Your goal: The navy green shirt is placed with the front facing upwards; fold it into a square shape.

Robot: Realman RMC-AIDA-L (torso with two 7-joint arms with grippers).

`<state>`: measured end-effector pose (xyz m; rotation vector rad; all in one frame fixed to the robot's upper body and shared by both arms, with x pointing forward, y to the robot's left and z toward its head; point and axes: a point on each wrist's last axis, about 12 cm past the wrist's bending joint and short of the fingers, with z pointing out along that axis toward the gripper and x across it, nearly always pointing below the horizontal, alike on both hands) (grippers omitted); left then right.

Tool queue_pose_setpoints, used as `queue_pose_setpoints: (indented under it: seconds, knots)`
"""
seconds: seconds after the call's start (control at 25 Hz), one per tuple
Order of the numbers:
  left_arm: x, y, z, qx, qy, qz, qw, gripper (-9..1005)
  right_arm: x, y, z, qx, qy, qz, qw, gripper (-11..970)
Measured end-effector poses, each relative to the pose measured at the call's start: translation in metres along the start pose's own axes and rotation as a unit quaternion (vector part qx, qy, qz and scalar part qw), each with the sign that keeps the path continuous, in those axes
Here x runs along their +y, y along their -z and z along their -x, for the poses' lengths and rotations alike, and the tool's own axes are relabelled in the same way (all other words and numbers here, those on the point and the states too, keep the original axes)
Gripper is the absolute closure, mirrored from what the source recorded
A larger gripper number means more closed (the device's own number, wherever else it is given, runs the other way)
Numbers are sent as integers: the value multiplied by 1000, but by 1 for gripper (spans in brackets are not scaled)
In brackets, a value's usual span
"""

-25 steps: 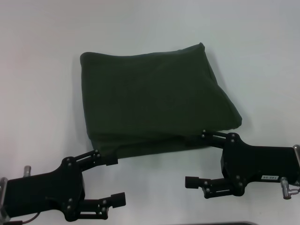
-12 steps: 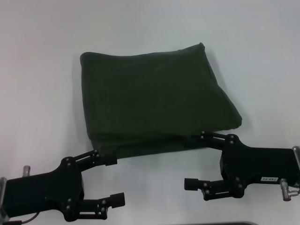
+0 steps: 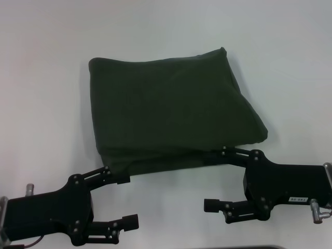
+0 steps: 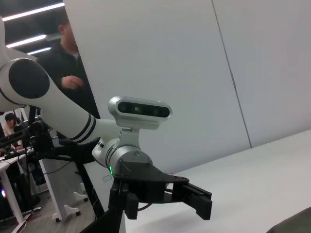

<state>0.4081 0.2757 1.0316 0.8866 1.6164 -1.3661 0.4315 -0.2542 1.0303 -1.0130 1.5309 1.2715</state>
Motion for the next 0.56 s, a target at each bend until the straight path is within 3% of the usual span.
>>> queue_pose_setpoints:
  seconds: [0.56]
  knots:
    - [-1,0,-1,0,2,0,1000,62,1,-1,-1,-1,-4,2,1000,31]
